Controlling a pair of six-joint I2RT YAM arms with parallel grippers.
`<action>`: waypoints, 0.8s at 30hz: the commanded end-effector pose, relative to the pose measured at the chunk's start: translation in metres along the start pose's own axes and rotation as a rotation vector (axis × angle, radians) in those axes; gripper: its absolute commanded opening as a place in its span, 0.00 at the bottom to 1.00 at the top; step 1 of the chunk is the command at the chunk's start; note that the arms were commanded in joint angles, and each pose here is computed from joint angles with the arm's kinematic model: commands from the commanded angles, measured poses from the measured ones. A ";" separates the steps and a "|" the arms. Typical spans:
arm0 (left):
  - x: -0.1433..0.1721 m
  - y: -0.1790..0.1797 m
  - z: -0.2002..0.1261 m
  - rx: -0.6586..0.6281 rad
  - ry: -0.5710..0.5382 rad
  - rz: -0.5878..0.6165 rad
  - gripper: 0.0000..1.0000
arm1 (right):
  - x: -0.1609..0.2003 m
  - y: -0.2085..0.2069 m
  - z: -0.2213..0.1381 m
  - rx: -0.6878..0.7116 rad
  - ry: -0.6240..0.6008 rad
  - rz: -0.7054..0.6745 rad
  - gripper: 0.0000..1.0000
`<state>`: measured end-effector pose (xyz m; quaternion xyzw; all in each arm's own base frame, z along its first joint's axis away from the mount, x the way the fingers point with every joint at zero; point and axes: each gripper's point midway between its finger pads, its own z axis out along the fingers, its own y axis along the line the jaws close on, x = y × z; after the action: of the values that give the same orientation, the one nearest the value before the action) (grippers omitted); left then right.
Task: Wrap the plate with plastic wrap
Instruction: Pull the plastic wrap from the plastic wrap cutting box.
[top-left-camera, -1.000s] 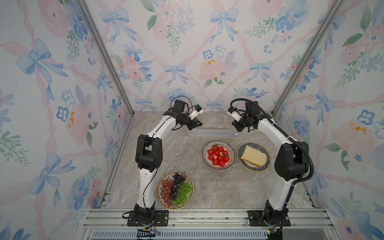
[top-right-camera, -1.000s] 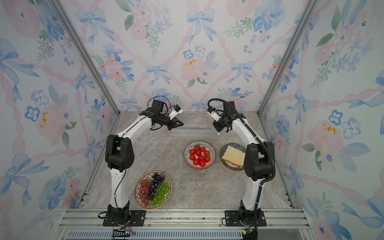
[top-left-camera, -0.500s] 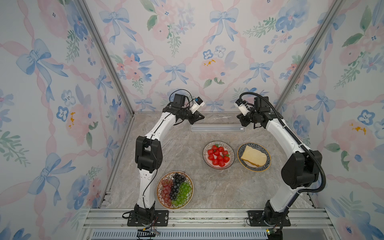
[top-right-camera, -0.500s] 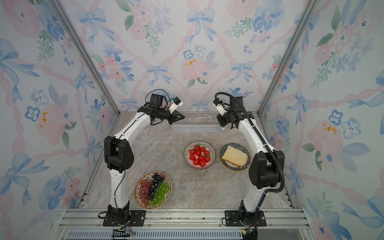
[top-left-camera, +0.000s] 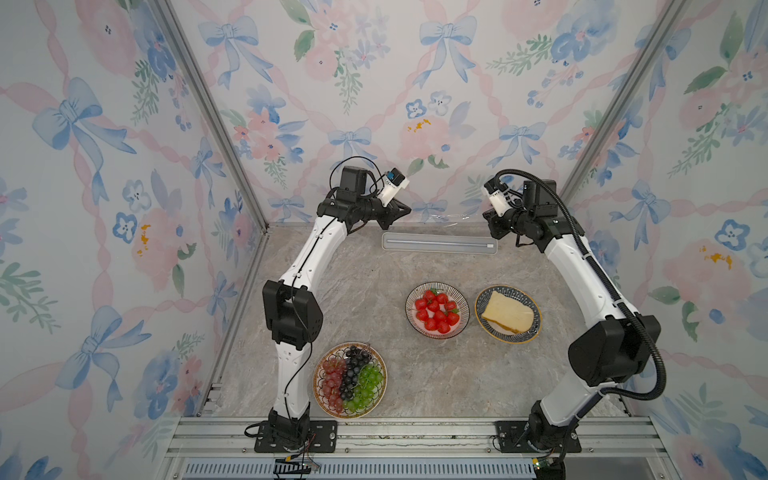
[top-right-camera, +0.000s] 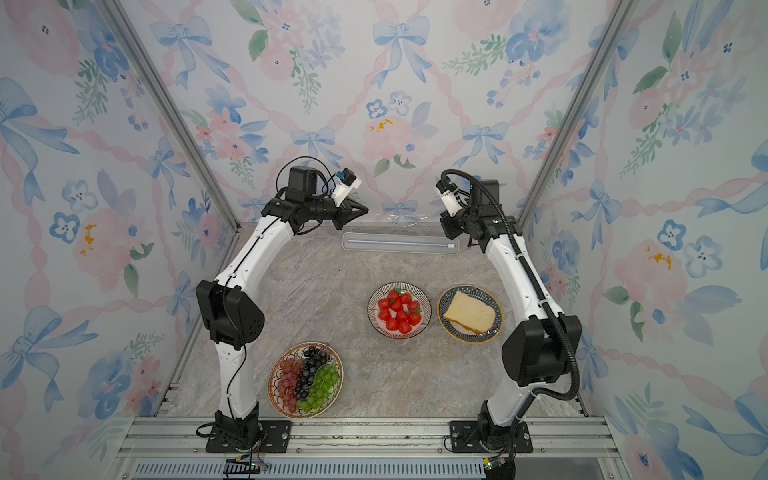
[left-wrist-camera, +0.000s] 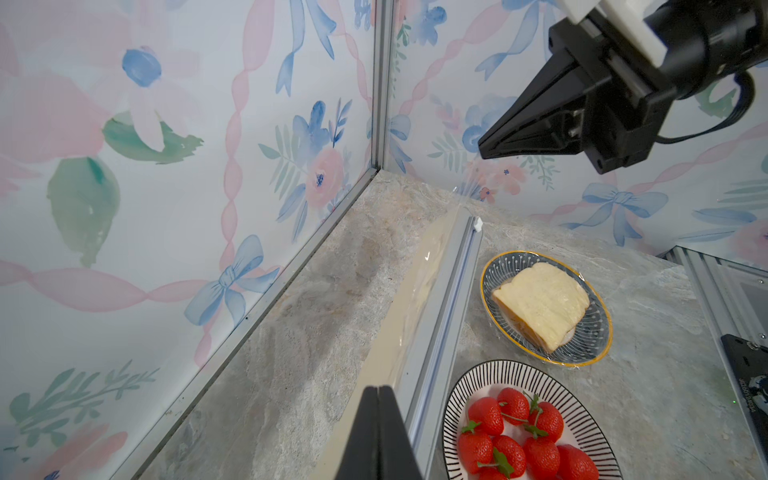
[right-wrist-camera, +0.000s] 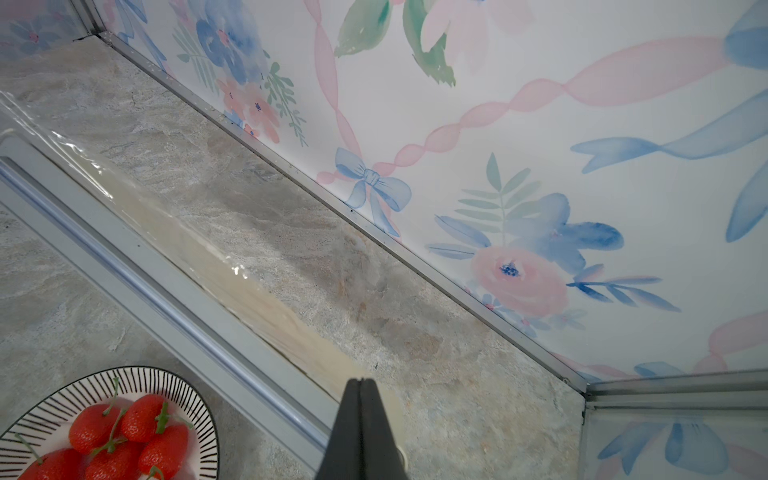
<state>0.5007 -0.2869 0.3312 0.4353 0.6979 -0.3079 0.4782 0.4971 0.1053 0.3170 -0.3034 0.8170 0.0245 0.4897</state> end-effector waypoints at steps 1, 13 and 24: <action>-0.035 -0.007 -0.019 -0.033 -0.059 0.049 0.00 | -0.038 -0.015 -0.031 0.055 -0.113 0.001 0.00; -0.040 -0.006 -0.026 -0.062 -0.062 0.051 0.00 | -0.039 -0.015 -0.031 0.052 -0.119 0.011 0.00; -0.044 -0.007 -0.030 -0.067 -0.068 0.059 0.00 | -0.040 -0.015 -0.031 0.045 -0.120 0.016 0.00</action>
<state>0.5029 -0.2839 0.3343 0.4266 0.7065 -0.2920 0.4834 0.4975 0.1058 0.3234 -0.2937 0.8169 0.0311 0.4955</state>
